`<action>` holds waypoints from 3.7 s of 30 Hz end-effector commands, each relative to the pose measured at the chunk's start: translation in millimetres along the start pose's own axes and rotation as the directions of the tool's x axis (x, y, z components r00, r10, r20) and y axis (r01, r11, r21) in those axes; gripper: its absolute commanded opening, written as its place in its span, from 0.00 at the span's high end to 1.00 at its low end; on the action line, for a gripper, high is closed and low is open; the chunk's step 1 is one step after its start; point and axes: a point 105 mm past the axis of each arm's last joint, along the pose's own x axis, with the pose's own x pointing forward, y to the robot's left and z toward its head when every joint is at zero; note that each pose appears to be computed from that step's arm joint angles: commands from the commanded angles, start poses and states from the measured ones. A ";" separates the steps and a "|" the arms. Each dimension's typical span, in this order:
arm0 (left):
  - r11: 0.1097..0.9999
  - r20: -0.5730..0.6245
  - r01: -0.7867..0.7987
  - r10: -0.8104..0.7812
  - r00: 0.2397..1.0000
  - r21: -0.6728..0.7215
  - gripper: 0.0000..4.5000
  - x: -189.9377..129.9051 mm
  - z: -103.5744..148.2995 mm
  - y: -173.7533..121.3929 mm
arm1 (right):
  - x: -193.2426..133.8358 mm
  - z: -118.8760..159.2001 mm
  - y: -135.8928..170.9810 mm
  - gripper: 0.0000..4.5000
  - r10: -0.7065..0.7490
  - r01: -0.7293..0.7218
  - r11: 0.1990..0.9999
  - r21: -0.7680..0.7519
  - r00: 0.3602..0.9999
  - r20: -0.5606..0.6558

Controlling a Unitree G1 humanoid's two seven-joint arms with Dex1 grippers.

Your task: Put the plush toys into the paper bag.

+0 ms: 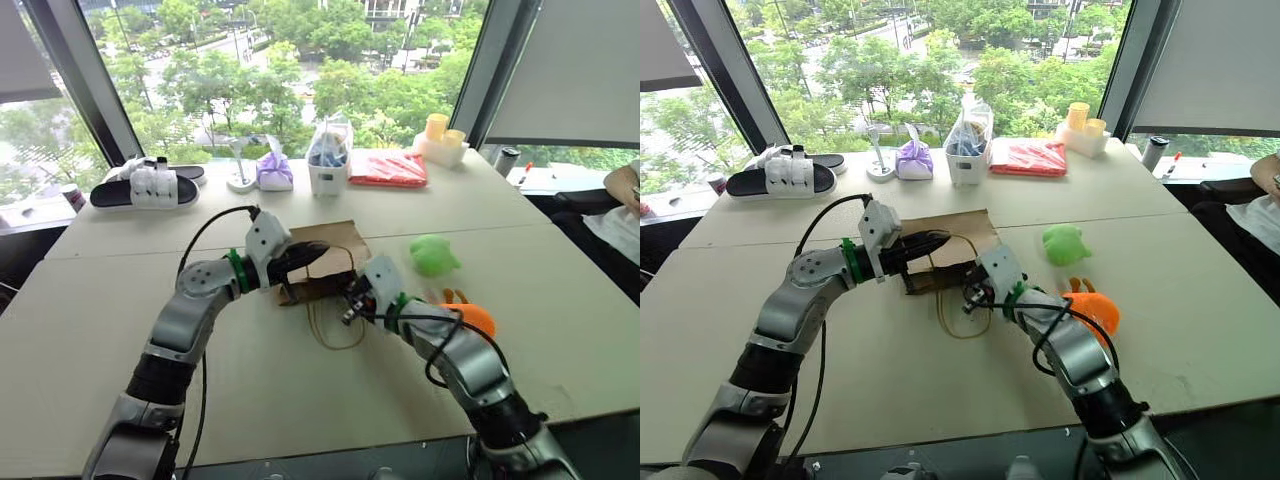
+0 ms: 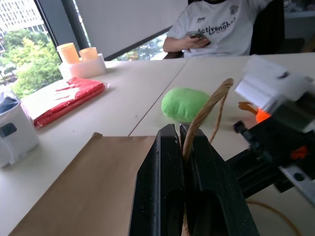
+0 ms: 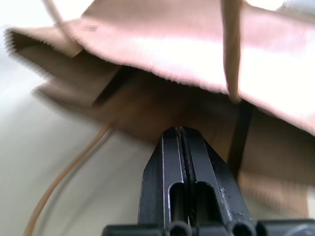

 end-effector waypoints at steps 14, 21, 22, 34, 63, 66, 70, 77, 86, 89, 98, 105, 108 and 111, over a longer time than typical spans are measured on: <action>0.851 0.256 -0.395 0.490 0.833 -0.345 0.98 -15.3 99.4 76.0 | 45.0 -52.7 16.4 1.00 -0.022 0.018 0.999 -0.041 0.996 -0.083; 0.810 0.280 -0.470 0.569 0.773 -0.350 0.98 -21.5 119.3 106.3 | 32.0 -68.7 10.7 1.00 -0.010 0.005 0.999 -0.044 0.991 -0.132; 0.803 0.286 -0.482 0.581 0.762 -0.349 0.98 -23.2 121.7 110.2 | 30.1 -70.7 9.8 1.00 -0.011 0.005 0.999 -0.045 0.990 -0.137; 0.870 0.234 -0.278 0.393 0.889 -0.407 0.98 16.2 92.9 55.8 | 3.1 -21.1 -12.2 1.00 -0.027 0.025 0.998 -0.060 0.999 -0.029; 0.921 0.198 -0.043 0.129 0.972 -0.386 1.00 80.8 64.1 2.0 | -150.4 -44.7 -81.4 0.01 -0.092 0.108 0.994 0.031 0.942 -0.322; 0.931 0.187 -0.049 0.125 0.974 -0.362 1.00 77.4 60.2 5.1 | -145.1 -68.5 -87.4 0.01 -0.163 0.107 0.982 -0.156 0.898 -0.408; 0.935 0.192 -0.066 0.141 0.971 -0.349 1.00 73.2 62.9 11.6 | -141.4 -82.3 -104.4 0.01 -0.275 0.057 0.889 -0.455 0.860 -0.430; 0.934 0.194 -0.090 0.165 0.967 -0.345 1.00 72.2 62.4 17.5 | -138.8 -67.6 -122.3 0.41 -0.333 0.127 0.849 -0.513 0.882 -0.333; 0.940 0.191 -0.084 0.155 0.969 -0.332 1.00 75.9 58.0 19.9 | -148.5 -36.3 -130.1 0.99 -0.333 0.200 0.883 -0.425 0.905 -0.266; 0.941 0.189 -0.081 0.149 0.971 -0.327 1.00 77.3 55.6 21.8 | -136.3 7.6 -114.9 0.99 -0.239 0.180 0.919 -0.351 0.961 -0.135; 0.946 0.201 -0.067 0.136 0.970 -0.318 1.00 81.1 60.6 24.4 | -77.3 51.1 -56.6 0.99 0.027 -0.025 0.996 -0.083 0.999 0.032; 0.938 0.217 -0.054 0.135 0.967 -0.341 1.00 79.8 70.4 22.4 | -23.9 36.9 -23.1 0.99 0.118 -0.119 0.993 0.012 0.991 0.061; 0.933 0.222 -0.052 0.139 0.965 -0.355 1.00 76.2 74.9 21.5 | -4.0 44.0 -13.7 0.99 0.133 -0.133 0.991 0.003 0.987 0.089; 0.923 0.221 -0.057 0.151 0.963 -0.380 1.00 71.9 77.6 20.3 | 11.6 58.4 -7.9 0.99 0.151 -0.151 0.988 -0.014 0.980 0.133</action>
